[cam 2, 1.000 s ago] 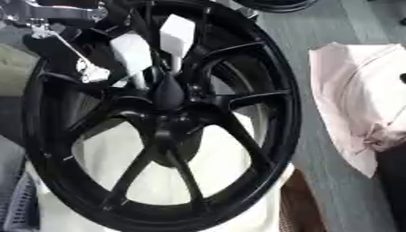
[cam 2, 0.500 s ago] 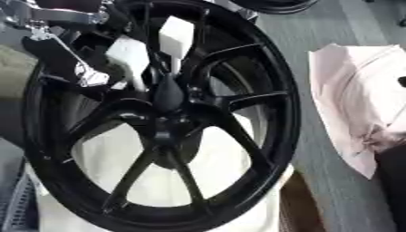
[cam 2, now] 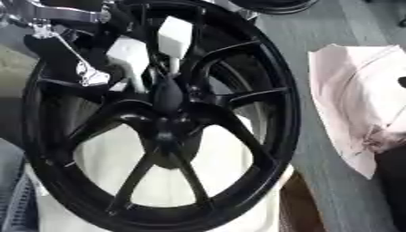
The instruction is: Pull the pin out of the wheel hub.
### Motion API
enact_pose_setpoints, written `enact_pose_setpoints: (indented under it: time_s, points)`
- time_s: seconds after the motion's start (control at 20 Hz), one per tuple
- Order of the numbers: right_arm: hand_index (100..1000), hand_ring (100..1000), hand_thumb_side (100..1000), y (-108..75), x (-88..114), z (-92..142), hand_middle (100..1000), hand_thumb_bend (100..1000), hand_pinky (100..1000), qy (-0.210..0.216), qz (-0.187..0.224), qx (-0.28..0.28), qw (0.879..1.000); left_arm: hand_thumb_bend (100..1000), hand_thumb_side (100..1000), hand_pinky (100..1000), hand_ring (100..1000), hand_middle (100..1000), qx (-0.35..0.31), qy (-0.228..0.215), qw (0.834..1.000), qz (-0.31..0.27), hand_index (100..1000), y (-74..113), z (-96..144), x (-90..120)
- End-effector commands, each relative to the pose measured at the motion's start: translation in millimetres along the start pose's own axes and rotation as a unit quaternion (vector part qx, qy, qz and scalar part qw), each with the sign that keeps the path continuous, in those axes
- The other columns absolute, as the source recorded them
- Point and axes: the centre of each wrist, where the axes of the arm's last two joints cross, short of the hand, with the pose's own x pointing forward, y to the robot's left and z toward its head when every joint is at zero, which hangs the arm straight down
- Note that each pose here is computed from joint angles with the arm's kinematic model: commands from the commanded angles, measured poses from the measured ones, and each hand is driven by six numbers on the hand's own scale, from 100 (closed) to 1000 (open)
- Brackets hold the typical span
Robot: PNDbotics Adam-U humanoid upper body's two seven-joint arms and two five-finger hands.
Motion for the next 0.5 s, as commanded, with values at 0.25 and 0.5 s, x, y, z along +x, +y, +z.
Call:
enact_pose_setpoints:
  time_s: [0.25, 0.5]
  points:
    - [624, 626, 717, -2.6, 5, -4, 517, 100, 729, -0.007, 0.007, 0.000, 1.000, 100, 245, 189, 298, 223, 0.067, 0.027, 0.996, 0.061, 493, 7.6, 5, -10]
    - [624, 626, 716, -2.9, 5, -4, 517, 100, 730, -0.007, 0.006, 0.000, 1.000, 100, 244, 128, 252, 173, 0.085, 0.032, 0.992, 0.089, 431, 8.8, 9, -18]
